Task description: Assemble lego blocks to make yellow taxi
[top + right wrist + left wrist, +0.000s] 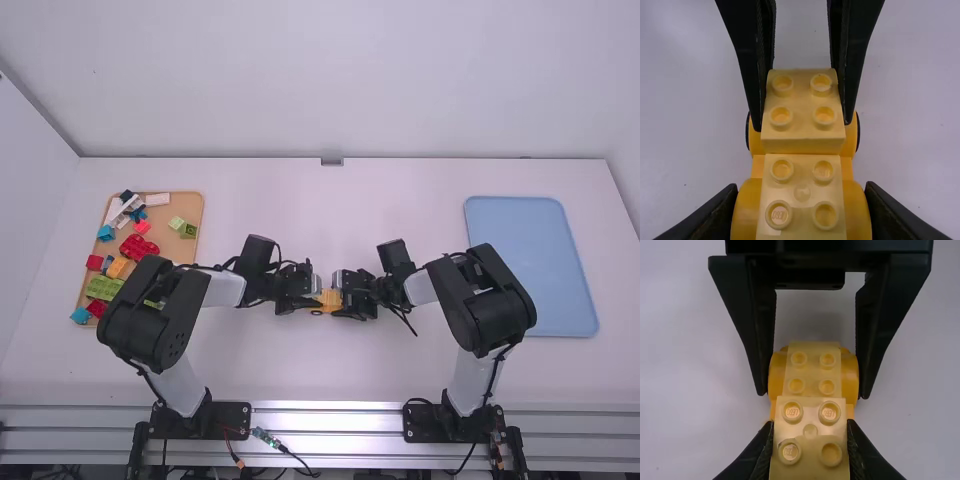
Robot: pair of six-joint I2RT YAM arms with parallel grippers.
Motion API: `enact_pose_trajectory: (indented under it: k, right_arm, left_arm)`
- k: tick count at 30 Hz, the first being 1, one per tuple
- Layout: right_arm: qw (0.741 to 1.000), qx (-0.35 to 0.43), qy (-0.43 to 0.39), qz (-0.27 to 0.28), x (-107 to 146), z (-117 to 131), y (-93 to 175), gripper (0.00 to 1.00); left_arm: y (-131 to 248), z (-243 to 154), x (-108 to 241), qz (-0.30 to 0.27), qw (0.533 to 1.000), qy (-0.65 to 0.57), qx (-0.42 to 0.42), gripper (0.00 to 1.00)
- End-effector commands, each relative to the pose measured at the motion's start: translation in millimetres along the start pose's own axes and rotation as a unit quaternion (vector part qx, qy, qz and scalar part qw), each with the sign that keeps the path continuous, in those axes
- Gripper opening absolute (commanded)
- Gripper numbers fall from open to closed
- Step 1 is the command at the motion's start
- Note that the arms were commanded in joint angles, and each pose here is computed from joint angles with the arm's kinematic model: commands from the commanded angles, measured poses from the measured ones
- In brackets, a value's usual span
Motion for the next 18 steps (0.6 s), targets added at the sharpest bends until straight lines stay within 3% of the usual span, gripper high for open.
enact_pose_trajectory:
  k: [1,2,3,5,7,14,18]
  right_arm:
    - [0.999,0.001,-0.020,0.044,23,8,-4,0.20]
    - [0.999,0.001,-0.020,0.044,23,8,-4,0.19]
    - [0.999,0.001,-0.020,0.044,23,8,-4,0.20]
    - [0.999,0.001,-0.020,0.044,23,8,-4,0.20]
    - [0.999,0.001,-0.020,0.044,23,8,-4,0.19]
    - [0.999,0.001,-0.021,0.044,23,8,-4,0.20]
    - [0.999,0.001,-0.021,0.044,23,8,-4,0.20]
  left_arm:
    - [-5,-5,18,0.047,0.999,0.010,-0.005,0.28]
    - [-5,-4,18,0.047,0.999,0.011,-0.004,0.38]
    - [-5,-4,17,0.047,0.999,0.011,-0.004,0.41]
    - [-5,-4,17,0.046,0.999,0.010,-0.006,0.61]
    - [-5,-3,17,0.045,0.999,0.008,-0.007,0.68]
    - [-3,2,11,0.040,0.999,0.016,-0.017,0.74]
    - [3,5,2,0.038,0.999,0.013,-0.020,0.83]
Point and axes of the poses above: each hand's point on the last joint's axis, 136 mm out from that joint toward the fingers, its own y axis back along the fingers, its own z axis along the line the jaws close on, x = y × z, the point moved 2 cm from there along y, back along the fingers, and after that the axes turned 1 degree about -y, right-handed, at the moved point
